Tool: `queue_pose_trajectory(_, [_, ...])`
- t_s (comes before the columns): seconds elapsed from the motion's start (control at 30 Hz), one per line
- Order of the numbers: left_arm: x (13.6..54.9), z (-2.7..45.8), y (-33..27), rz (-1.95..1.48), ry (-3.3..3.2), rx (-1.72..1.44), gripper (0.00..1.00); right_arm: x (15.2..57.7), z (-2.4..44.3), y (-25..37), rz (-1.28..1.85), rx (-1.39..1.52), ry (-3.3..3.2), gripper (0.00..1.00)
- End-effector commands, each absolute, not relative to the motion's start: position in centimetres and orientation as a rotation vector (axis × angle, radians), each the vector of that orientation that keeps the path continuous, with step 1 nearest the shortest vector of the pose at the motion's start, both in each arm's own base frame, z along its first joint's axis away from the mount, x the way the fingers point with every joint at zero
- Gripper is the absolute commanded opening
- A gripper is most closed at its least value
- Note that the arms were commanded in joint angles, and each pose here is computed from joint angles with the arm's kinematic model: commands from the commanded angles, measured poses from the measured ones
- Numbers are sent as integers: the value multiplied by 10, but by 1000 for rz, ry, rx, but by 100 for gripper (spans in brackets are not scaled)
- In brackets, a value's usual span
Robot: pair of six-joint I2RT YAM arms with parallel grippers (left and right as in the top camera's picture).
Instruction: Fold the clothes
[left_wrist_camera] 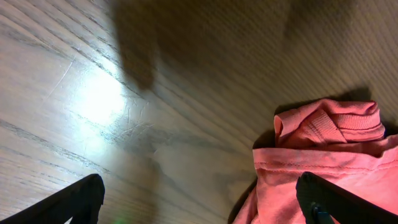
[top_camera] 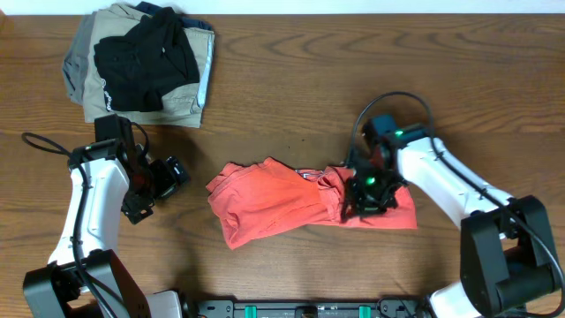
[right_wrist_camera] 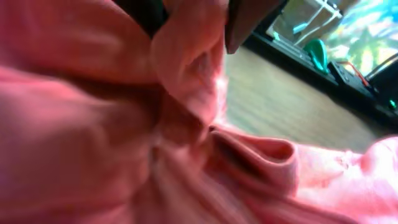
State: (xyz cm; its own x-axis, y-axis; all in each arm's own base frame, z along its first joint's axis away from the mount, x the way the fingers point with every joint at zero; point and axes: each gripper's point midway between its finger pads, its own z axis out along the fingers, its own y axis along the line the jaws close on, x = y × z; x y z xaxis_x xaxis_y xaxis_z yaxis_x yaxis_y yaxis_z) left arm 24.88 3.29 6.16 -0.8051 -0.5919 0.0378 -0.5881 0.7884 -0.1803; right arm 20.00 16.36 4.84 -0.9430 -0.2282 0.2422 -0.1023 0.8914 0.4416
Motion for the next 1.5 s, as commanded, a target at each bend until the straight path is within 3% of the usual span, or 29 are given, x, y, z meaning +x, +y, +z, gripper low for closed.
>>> queue_pose_trajectory(0.0, [246, 59, 31, -295, 2967, -966, 100, 190, 52, 176, -627, 298, -2748, 29])
queue_pose_trajectory(0.2, [246, 59, 31, -295, 2967, -967, 100, 206, 68, 176, -624, 296, -2793, 42])
queue_pose_trajectory(0.27, [246, 59, 31, -295, 2967, -966, 100, 219, 75, 172, -594, 299, -2841, 60])
queue_pose_trajectory(0.33, [246, 59, 31, -295, 2967, -967, 100, 231, 79, 169, -560, 311, -2891, 99])
queue_pose_trajectory(0.5, [246, 59, 31, -295, 2967, -966, 100, 256, 76, 170, -542, 341, -2998, 99])
queue_pose_trajectory(0.67, [246, 59, 31, -296, 2967, -966, 100, 263, 66, 170, -484, 297, -3036, 83])
queue_pose_trajectory(1.1, [246, 59, 31, -296, 2967, -966, 100, 261, 49, 203, -485, 377, -3036, 77])
queue_pose_trajectory(1.37, [246, 59, 31, -296, 2968, -967, 100, 265, 30, 197, -319, 309, -3067, 72])
queue_pose_trajectory(1.47, [246, 59, 31, -295, 2967, -967, 100, 266, 25, 198, -317, 307, -3063, 61])
